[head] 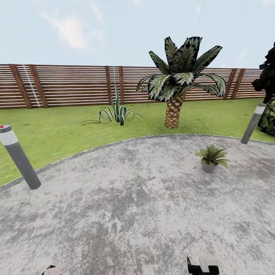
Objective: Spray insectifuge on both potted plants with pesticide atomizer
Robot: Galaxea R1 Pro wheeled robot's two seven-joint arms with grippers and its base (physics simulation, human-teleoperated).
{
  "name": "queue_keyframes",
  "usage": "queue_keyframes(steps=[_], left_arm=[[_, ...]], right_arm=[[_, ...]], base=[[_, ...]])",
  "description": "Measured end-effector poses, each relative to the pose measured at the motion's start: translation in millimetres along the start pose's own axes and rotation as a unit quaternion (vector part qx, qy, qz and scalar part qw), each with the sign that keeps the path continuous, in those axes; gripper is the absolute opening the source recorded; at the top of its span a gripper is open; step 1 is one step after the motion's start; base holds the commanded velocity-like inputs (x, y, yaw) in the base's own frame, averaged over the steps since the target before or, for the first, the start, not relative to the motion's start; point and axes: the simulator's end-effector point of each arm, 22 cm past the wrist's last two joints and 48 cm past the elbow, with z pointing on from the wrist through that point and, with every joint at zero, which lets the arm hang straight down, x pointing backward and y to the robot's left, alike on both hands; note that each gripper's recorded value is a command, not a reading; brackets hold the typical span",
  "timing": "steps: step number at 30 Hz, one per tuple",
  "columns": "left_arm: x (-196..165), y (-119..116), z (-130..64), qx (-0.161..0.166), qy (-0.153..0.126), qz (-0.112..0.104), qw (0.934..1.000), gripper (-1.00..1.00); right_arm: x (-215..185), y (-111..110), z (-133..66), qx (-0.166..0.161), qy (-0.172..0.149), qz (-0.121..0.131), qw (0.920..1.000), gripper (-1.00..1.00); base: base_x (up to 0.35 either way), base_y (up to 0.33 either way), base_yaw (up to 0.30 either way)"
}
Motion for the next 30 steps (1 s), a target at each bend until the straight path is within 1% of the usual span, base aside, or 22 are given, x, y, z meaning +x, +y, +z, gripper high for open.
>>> queue_keyframes(steps=[22,30], left_arm=[[0.7,-0.3,-0.2,0.000,0.001,0.000,1.0000,-1.00],[-1.3,-0.3,-0.1,0.001,-0.001,-0.001,1.0000,-1.00]], right_arm=[[0.2,0.5,0.0,-0.001,0.001,0.000,1.0000,1.00],[-1.4,1.4,-0.1,-0.002,-0.001,0.001,1.0000,1.00]], base=[[0.337,0.003,-0.001],[0.337,0.081,-0.182]])
